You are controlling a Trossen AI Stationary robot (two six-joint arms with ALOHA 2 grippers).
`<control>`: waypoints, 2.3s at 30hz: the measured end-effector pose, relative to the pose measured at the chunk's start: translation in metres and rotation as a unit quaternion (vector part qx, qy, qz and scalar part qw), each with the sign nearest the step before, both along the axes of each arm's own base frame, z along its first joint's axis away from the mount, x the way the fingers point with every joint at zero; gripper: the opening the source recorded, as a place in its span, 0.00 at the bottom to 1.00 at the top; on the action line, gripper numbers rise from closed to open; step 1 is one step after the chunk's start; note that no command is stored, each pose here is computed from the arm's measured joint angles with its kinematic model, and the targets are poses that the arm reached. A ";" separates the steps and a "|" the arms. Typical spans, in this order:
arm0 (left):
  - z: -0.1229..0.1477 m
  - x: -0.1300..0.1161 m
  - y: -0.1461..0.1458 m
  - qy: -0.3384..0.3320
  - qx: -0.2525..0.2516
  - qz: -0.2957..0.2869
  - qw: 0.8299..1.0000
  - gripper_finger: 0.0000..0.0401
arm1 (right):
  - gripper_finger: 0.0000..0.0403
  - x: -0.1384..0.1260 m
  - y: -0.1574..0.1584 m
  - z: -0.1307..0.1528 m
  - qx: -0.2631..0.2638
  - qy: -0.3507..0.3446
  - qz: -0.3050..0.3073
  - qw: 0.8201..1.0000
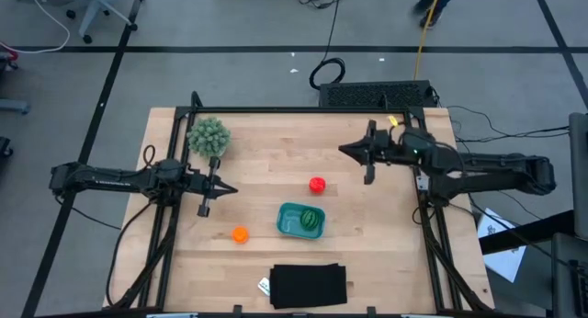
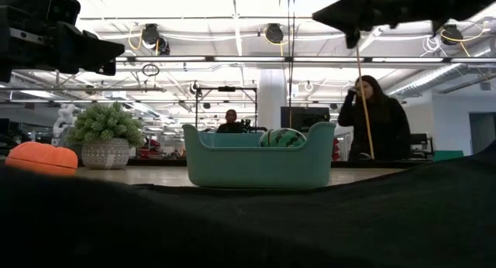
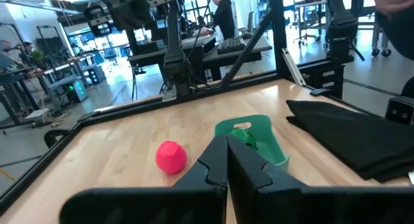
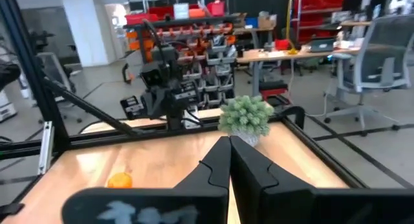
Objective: Pick and placing Produce into tupperware
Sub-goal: Put the apple into the bin
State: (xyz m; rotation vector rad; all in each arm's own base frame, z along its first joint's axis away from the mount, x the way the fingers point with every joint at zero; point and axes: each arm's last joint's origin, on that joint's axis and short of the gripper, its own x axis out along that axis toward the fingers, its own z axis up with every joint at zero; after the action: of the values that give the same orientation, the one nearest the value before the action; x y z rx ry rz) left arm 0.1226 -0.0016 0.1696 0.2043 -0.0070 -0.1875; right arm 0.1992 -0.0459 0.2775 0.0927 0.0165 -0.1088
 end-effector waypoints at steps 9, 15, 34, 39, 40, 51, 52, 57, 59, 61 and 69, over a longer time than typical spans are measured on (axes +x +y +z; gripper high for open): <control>-0.001 0.000 0.000 0.002 0.005 0.000 1.000 0.00 | 0.00 0.033 -0.018 0.028 -0.002 0.015 0.025 1.000; -0.001 0.000 0.000 -0.001 0.023 0.003 1.000 0.00 | 0.00 0.056 -0.027 0.048 -0.008 0.075 0.026 0.997; -0.003 0.000 0.001 0.014 0.022 0.013 1.000 0.00 | 0.00 0.084 -0.043 0.092 0.057 0.298 0.026 0.953; -0.003 0.000 0.001 0.013 0.023 0.014 1.000 0.00 | 0.00 0.099 -0.048 0.086 0.086 0.354 0.026 0.931; -0.003 0.000 0.001 0.013 0.023 0.017 1.000 0.00 | 0.00 0.102 -0.049 0.084 0.092 0.369 0.027 0.924; -0.004 0.000 0.001 0.018 0.023 0.022 0.999 0.00 | 0.00 0.128 -0.055 0.076 0.121 0.467 0.036 0.875; -0.005 0.000 0.001 0.020 0.023 0.022 0.999 0.00 | 0.00 0.129 -0.055 0.077 0.122 0.472 0.037 0.873; -0.005 0.000 0.001 0.022 0.023 0.022 0.999 0.00 | 0.00 0.134 -0.054 0.080 0.122 0.499 0.045 0.857; -0.005 0.000 0.001 0.022 0.023 0.022 0.999 0.00 | 0.00 0.134 -0.055 0.080 0.122 0.502 0.046 0.855; -0.005 0.000 0.001 0.022 0.023 0.022 0.999 0.00 | 0.00 0.134 -0.055 0.080 0.124 0.506 0.045 0.853; -0.005 0.000 0.001 0.023 0.024 0.022 0.999 0.00 | 0.00 0.129 -0.053 0.078 0.132 0.528 0.047 0.838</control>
State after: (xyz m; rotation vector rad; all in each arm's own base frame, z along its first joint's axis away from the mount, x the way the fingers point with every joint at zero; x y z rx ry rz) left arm 0.1227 -0.0003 0.1647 0.2472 0.0466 -0.1486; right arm 0.3284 -0.0988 0.3552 0.3001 1.1532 -0.0477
